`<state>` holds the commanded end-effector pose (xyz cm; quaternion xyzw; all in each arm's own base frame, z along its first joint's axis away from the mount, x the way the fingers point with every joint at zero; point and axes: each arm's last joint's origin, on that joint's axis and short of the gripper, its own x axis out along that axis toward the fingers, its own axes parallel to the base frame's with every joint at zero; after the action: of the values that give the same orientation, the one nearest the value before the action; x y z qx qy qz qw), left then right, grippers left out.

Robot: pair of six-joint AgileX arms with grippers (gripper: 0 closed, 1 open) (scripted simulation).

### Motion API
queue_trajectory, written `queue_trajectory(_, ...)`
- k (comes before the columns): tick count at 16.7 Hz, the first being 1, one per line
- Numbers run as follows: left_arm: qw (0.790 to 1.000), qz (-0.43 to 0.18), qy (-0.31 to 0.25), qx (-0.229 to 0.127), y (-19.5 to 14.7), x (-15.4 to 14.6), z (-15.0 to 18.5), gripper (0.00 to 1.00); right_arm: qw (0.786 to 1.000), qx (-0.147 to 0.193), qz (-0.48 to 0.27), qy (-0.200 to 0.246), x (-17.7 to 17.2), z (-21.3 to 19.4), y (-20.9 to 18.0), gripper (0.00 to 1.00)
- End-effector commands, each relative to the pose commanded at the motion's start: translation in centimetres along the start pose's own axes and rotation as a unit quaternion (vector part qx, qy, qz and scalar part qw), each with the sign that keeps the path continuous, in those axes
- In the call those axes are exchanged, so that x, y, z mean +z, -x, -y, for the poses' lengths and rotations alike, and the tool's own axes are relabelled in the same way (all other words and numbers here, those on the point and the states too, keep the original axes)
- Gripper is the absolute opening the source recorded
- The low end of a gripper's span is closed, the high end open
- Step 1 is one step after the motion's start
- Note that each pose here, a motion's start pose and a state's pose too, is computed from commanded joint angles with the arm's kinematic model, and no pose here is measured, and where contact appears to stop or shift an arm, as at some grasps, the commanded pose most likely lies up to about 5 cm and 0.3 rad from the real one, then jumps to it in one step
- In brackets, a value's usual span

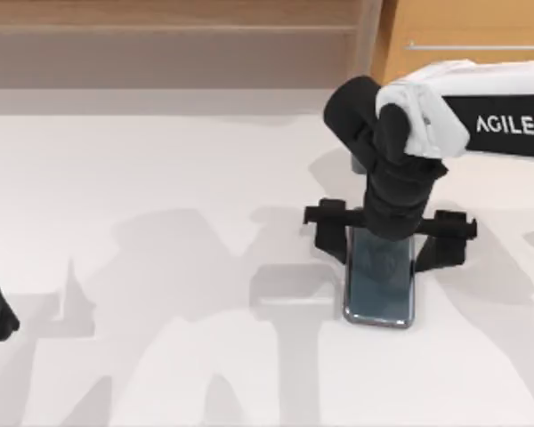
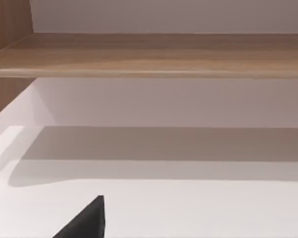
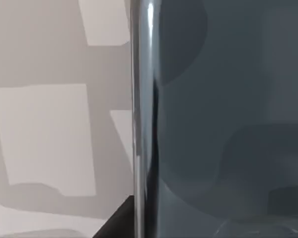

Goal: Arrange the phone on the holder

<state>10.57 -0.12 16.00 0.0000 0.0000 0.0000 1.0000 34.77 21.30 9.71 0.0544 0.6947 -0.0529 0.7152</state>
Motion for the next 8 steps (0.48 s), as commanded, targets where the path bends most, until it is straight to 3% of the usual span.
queue_trajectory(7,1.0,0.0,0.0,0.0,0.0,0.0,0.0,1.0,1.0,0.0,0.0,0.0,0.0,0.0,0.0,0.0)
queue_trajectory(8,1.0,0.0,0.0,0.0,0.0,0.0,0.0,1.0,1.0,-0.002,0.013,0.002,0.0,0.2,1.8,0.0)
